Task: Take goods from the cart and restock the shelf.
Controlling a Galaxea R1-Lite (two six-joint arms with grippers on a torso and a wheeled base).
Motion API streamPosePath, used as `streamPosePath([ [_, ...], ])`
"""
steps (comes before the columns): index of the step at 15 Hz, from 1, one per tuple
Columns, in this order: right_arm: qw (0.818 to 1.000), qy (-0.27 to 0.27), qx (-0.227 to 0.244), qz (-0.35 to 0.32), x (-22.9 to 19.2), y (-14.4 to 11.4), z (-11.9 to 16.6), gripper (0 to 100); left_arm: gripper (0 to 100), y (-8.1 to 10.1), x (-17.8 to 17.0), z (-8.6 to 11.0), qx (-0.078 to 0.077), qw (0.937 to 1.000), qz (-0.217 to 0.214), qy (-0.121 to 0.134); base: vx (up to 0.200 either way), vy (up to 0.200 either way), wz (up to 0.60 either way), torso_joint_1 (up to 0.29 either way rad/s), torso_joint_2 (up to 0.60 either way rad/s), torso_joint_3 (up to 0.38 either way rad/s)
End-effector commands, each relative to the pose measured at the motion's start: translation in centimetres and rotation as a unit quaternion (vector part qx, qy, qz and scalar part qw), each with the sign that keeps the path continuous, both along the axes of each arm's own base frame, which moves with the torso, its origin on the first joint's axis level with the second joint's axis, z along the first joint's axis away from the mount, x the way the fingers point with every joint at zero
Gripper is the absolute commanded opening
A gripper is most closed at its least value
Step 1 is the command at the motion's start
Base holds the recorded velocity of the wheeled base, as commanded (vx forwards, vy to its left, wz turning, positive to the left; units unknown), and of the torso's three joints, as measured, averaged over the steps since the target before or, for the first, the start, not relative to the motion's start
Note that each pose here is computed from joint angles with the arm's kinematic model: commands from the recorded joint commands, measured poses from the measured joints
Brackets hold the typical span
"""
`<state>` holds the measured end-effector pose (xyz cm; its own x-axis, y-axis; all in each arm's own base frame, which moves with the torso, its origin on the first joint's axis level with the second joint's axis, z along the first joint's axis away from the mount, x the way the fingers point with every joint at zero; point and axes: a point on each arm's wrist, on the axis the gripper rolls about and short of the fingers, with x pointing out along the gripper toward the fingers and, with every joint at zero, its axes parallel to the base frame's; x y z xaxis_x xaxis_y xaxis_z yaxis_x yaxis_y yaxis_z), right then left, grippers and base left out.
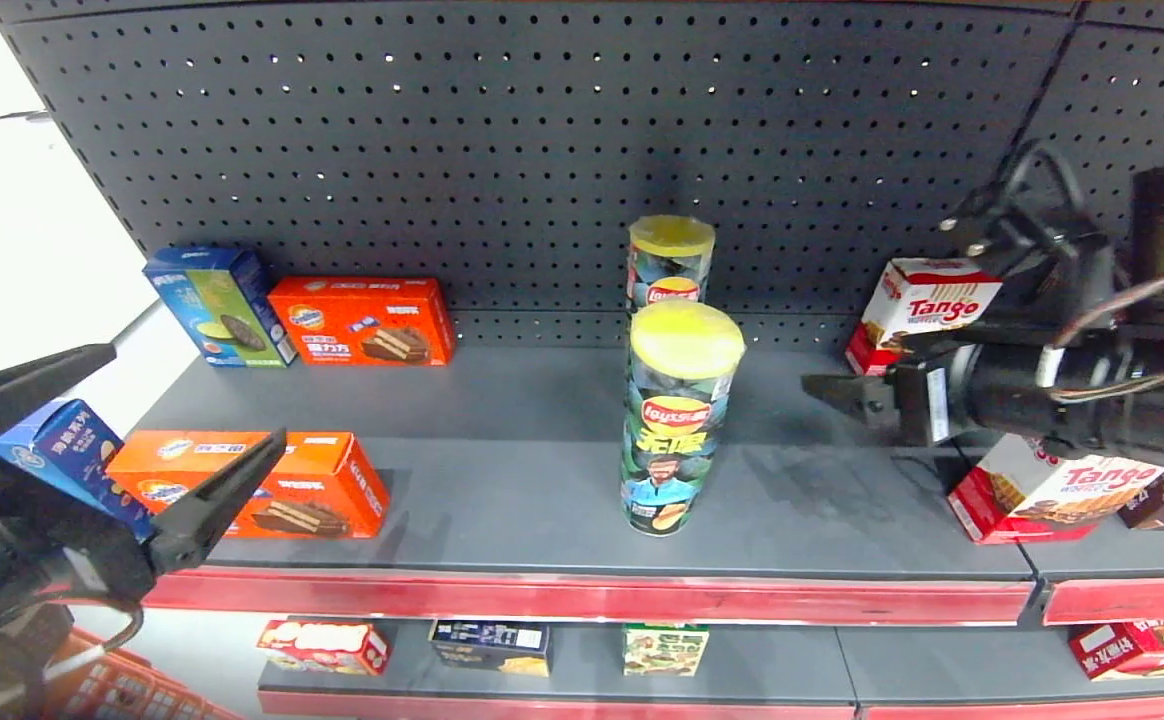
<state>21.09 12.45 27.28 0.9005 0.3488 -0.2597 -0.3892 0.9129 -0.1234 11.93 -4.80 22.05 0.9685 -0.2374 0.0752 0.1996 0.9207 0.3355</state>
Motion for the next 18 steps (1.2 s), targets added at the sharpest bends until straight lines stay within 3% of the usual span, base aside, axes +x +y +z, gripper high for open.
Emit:
streamPosePath([
  [1, 0.994, -0.082, 0.061, -0.026, -9.0, -5.7, 1.6, 100, 100, 1.7, -4.0, -1.5, -0.022, 0.9993, -0.002, -0.029, 0.0, 0.0, 0.0, 0.0, 0.0, 0.0],
  [5, 0.99, -0.112, 0.075, -0.037, -16.3, -10.2, -3.5, 100, 100, 3.3, -7.5, -5.6, -0.02, 0.9993, 0.004, -0.032, 0.0, 0.0, 0.0, 0.0, 0.0, 0.0],
  [6, 0.99, -0.112, 0.075, -0.039, -17.0, -10.6, -4.5, 100, 100, 3.5, -7.9, -6.3, -0.019, 0.9993, 0.004, -0.031, 0.0, 0.0, 0.0, 0.0, 0.0, 0.0],
  [7, 0.991, -0.109, 0.073, -0.039, -18.6, -11.6, -7.6, 100, 100, 3.9, -8.8, -7.7, -0.019, 0.9994, 0.006, -0.03, 0.0, 0.0, 0.0, 0.0, 0.0, 0.0],
  [8, 0.991, -0.109, 0.072, -0.039, -18.8, -11.7, -8.1, 100, 100, 3.9, -8.9, -7.8, -0.019, 0.9994, 0.006, -0.027, 0.0, 0.0, 0.0, 0.0, 0.0, 0.0],
  [9, 0.991, -0.109, 0.072, -0.041, -20.0, -12.4, -11.1, 100, 100, 4.2, -9.6, -9.0, -0.006, 0.9999, 0.009, 0.007, 0.0, 0.0, 0.0, 0.0, 0.0, 0.0],
  [10, 0.99, -0.111, 0.073, -0.043, -20.7, -12.8, -12.8, 100, 100, 4.5, -10.3, -9.8, 0.001, 0.9997, 0.01, 0.021, 0.0, 0.0, 0.0, 0.0, 0.0, 0.0],
  [11, 0.988, -0.118, 0.074, -0.064, -21.6, -13.3, -15.7, 100, 100, 5.1, -11.5, -11.6, 0.014, 0.9985, 0.012, 0.052, 0.0, 0.0, 0.0, 0.0, 0.0, 0.0],
  [12, 0.987, -0.123, 0.074, -0.077, -21.9, -13.5, -16.7, 100, 100, 5.3, -11.9, -12.2, 0.015, 0.9982, 0.017, 0.056, 0.0, 0.0, 0.0, 0.0, 0.0, 0.0],
  [13, 0.983, -0.129, 0.073, -0.107, -22.5, -13.7, -18.6, 100, 100, 5.6, -12.9, -13.6, 0.018, 0.9966, 0.041, 0.068, 0.0, 0.0, 0.0, 0.0, 0.0, 0.0],
  [15, 0.98, -0.12, 0.066, -0.143, -23.3, -13.8, -18.9, 100, 100, 5.6, -13.3, -13.6, -0.004, 0.9927, 0.1, 0.068, 0.0, 0.0, 0.0, 0.0, 0.0, 0.0],
  [16, 0.978, -0.115, 0.062, -0.161, -23.2, -13.7, -18.9, 100, 100, 5.5, -13.2, -13.6, -0.009, 0.9888, 0.129, 0.075, 0.0, 0.0, 0.0, 0.0, 0.0, 0.0],
  [17, 0.978, -0.115, 0.062, -0.161, -23.2, -13.7, -18.9, 100, 100, 5.5, -13.2, -13.6, -0.009, 0.9888, 0.129, 0.075, 0.0, 0.0, 0.0, 0.0, 0.0, 0.0],
  [18, 0.974, -0.106, 0.053, -0.192, -23.0, -13.7, -18.8, 100, 100, 5.3, -13.3, -13.6, -0.016, 0.977, 0.199, 0.074, 0.0, 0.0, 0.0, 0.0, 0.0, 0.0],
])
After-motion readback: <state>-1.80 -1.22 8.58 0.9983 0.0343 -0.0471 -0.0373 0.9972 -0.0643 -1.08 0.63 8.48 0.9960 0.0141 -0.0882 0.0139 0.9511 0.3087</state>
